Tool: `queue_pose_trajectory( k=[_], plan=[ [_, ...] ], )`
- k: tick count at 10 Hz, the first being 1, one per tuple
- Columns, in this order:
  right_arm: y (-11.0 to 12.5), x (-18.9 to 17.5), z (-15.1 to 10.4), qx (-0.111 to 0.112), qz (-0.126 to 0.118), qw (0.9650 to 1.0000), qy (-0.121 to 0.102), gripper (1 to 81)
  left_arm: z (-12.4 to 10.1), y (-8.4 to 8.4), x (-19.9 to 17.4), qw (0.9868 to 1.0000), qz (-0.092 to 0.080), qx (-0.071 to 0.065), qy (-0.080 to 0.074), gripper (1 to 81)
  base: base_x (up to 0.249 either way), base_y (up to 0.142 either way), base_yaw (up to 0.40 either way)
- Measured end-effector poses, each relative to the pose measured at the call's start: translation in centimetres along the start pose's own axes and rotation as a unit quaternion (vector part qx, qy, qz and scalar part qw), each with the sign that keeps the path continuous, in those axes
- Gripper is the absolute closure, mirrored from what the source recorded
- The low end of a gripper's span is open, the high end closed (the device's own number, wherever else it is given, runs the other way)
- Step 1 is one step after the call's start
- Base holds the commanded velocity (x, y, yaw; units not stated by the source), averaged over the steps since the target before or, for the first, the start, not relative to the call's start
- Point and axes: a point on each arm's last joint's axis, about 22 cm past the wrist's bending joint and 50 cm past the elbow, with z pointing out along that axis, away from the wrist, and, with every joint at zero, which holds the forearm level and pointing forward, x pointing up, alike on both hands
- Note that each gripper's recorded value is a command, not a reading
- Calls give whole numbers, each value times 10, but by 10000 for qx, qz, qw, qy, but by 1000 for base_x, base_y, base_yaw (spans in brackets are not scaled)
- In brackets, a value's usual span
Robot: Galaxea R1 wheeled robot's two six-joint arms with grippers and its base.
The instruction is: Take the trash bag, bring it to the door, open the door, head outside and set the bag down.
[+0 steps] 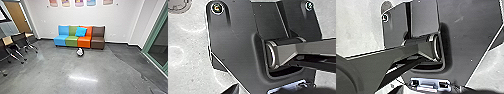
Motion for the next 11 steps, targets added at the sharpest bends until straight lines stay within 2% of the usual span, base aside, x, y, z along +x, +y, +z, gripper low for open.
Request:
queue_pose_trajectory(
  k=[2,11],
  plan=[
    [6,1,-3,-43,0,10000,9,10,0,-1,0,10000,0,4,1,10,166,78,0],
    [4,2,-2,-25,3,10000,28,10,0,-1,0,10000,-17,4,1,10,164,78,0]
  ],
)
